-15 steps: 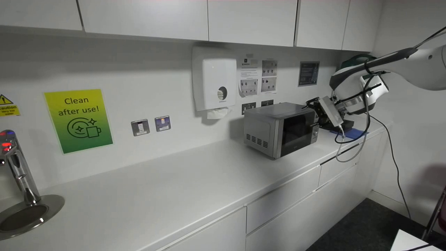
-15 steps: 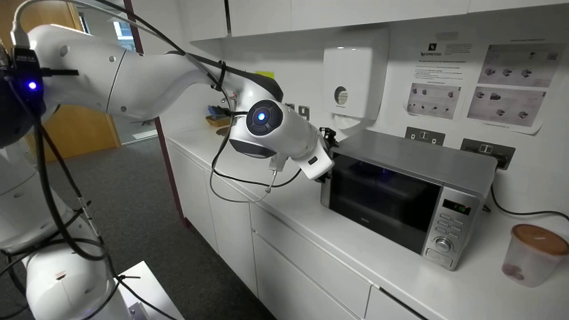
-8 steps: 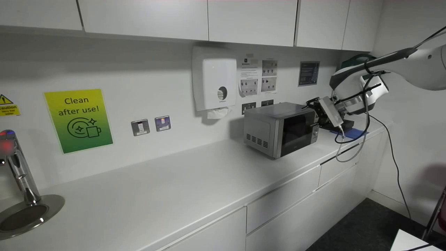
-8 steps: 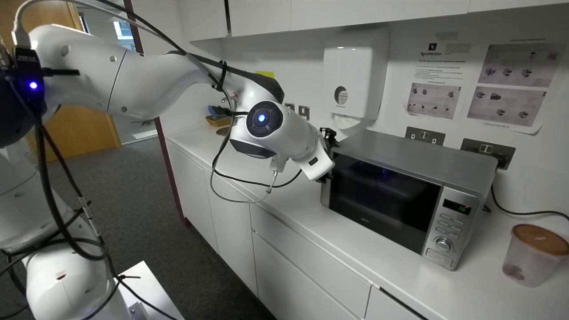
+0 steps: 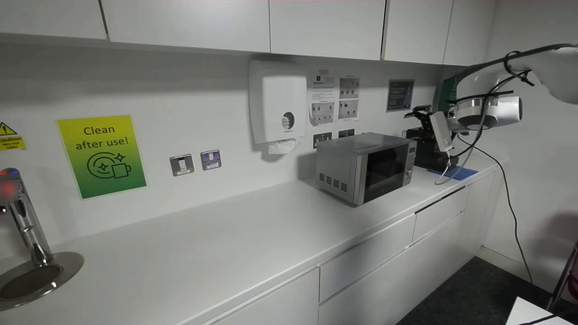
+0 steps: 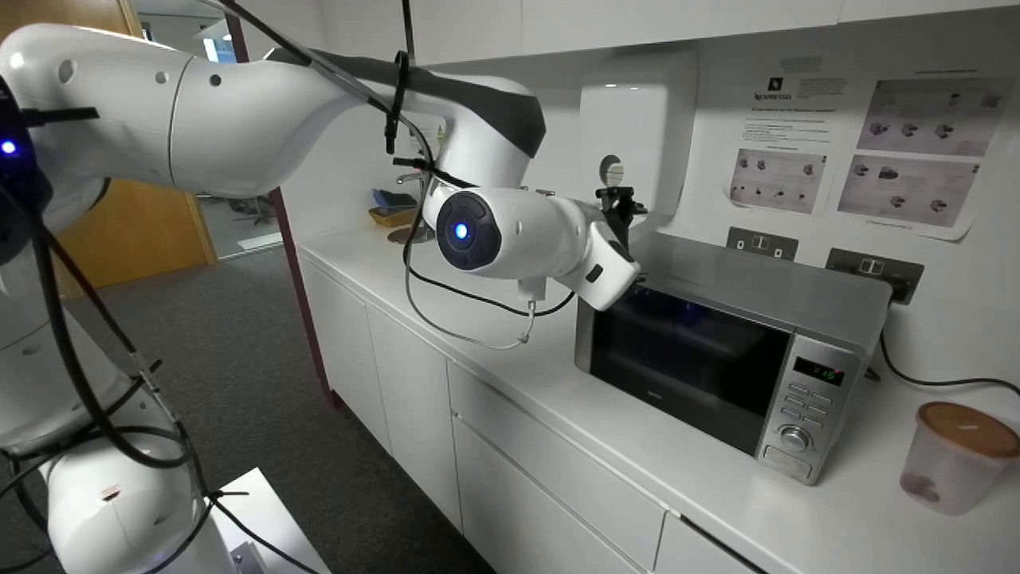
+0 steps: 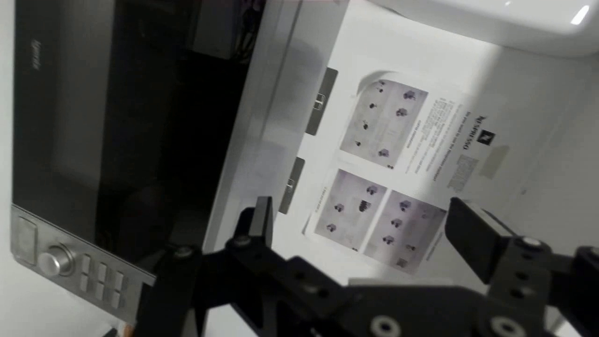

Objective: Press the second left microwave button

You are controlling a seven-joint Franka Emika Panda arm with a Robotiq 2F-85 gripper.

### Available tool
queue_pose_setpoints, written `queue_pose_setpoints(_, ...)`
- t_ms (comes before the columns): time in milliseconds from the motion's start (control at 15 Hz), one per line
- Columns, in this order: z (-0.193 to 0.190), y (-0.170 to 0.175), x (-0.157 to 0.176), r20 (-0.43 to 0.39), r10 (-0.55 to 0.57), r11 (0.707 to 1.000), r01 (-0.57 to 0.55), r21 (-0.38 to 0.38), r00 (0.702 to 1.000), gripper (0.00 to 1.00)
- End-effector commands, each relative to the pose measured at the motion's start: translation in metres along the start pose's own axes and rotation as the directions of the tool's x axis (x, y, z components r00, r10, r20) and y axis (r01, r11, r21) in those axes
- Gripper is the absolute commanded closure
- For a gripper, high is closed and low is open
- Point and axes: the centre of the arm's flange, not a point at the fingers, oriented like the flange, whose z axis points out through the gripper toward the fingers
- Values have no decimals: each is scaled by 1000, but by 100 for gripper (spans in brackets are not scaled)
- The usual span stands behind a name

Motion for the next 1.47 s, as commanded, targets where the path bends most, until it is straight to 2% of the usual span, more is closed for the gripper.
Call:
queue_pose_setpoints(0, 7, 51, 10, -48, -63, 983, 70, 171, 997, 0)
queue_pose_setpoints(267, 15, 93, 24, -79, -126, 953, 143, 266, 989, 0)
queue_pose_setpoints(533, 28, 149, 10, -97, -149, 946, 170, 277, 984, 0)
queue_pose_setpoints(733, 43, 164, -6, -65, -49, 977, 61, 206, 997, 0)
queue_pose_setpoints(800, 45, 161, -11, -45, 1, 979, 8, 205, 999, 0)
queue_pose_setpoints(1067, 49, 149, -24, 6, 192, 961, -189, 201, 981, 0)
queue_pose_setpoints(1133, 48, 147, -26, 20, 215, 962, -215, 169, 976, 0)
queue_pose_setpoints(1200, 54, 162, -28, 23, 152, 971, -154, 180, 988, 0)
queue_pose_setpoints(1400, 54, 160, -31, 27, 193, 967, -195, 165, 981, 0)
